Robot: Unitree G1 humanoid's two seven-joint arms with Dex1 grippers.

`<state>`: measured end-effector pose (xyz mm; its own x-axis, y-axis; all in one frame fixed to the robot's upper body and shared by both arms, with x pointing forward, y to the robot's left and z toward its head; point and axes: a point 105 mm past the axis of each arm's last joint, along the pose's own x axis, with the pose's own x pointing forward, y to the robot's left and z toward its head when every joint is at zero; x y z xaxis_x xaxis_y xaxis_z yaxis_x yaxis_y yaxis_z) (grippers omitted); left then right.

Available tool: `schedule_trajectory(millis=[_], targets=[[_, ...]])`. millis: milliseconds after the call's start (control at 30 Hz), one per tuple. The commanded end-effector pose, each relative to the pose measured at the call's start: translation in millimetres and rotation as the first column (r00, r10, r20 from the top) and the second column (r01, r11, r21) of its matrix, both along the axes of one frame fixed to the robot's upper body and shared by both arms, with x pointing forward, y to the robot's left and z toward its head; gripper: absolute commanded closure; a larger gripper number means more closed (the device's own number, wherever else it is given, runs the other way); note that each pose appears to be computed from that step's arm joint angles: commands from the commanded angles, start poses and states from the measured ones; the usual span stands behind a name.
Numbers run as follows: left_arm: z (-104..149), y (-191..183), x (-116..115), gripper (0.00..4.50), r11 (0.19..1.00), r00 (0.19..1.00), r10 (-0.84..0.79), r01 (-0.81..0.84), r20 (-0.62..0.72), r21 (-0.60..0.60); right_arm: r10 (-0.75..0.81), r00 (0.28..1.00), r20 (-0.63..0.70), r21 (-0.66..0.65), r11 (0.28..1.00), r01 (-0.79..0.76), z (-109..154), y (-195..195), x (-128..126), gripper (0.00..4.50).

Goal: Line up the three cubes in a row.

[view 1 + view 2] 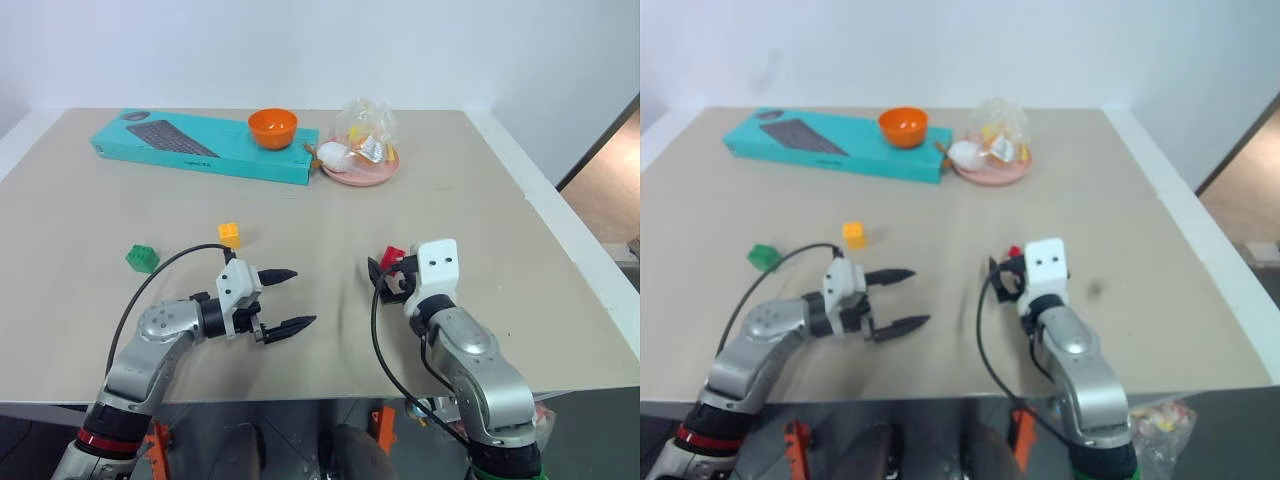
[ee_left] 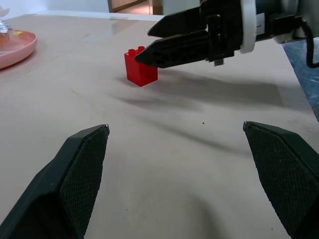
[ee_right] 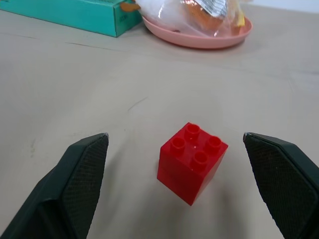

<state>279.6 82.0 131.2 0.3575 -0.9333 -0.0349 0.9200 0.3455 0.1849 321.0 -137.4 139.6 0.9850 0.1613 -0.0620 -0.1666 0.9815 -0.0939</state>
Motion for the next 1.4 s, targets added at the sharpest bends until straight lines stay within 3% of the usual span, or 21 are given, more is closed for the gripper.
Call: schedule_trajectory(millis=[33, 500, 633, 767, 800, 1400], targets=[[5, -5, -2, 0.05, 0.999, 0.999, -0.032, 0.032, 0.014, -0.005, -0.066, 0.998, 0.003, 0.029, 0.997, 0.065, 4, -8, 7, 0.0], [3, -4, -6, 0.05, 1.0, 1.0, -0.021, 0.021, 0.012, 0.001, -0.149, 0.985, -0.082, 0.136, 0.978, 0.159, -10, -11, 29, 0.0], [2, -4, -5, 0.0, 1.0, 1.0, -0.014, 0.014, 0.011, 0.002, -0.147, 0.985, -0.085, 0.138, 0.978, 0.158, -9, -9, 35, 1.12], [2, -2, -4, 0.0, 1.0, 1.0, -0.004, 0.004, 0.011, 0.004, -0.134, 0.988, -0.081, 0.129, 0.981, 0.143, -8, -5, 38, 2.57], [2, -2, -4, 0.0, 1.0, 1.0, -0.003, 0.003, 0.011, 0.004, -0.13, 0.988, -0.08, 0.128, 0.982, 0.14, -8, -4, 38, 2.74], [1, 3, 3, 0.0, 0.999, 0.999, 0.04, -0.04, 0.02, 0.008, 0.066, 0.998, -0.009, 0.044, 0.997, -0.065, 3, -1, 28, 2.78]])
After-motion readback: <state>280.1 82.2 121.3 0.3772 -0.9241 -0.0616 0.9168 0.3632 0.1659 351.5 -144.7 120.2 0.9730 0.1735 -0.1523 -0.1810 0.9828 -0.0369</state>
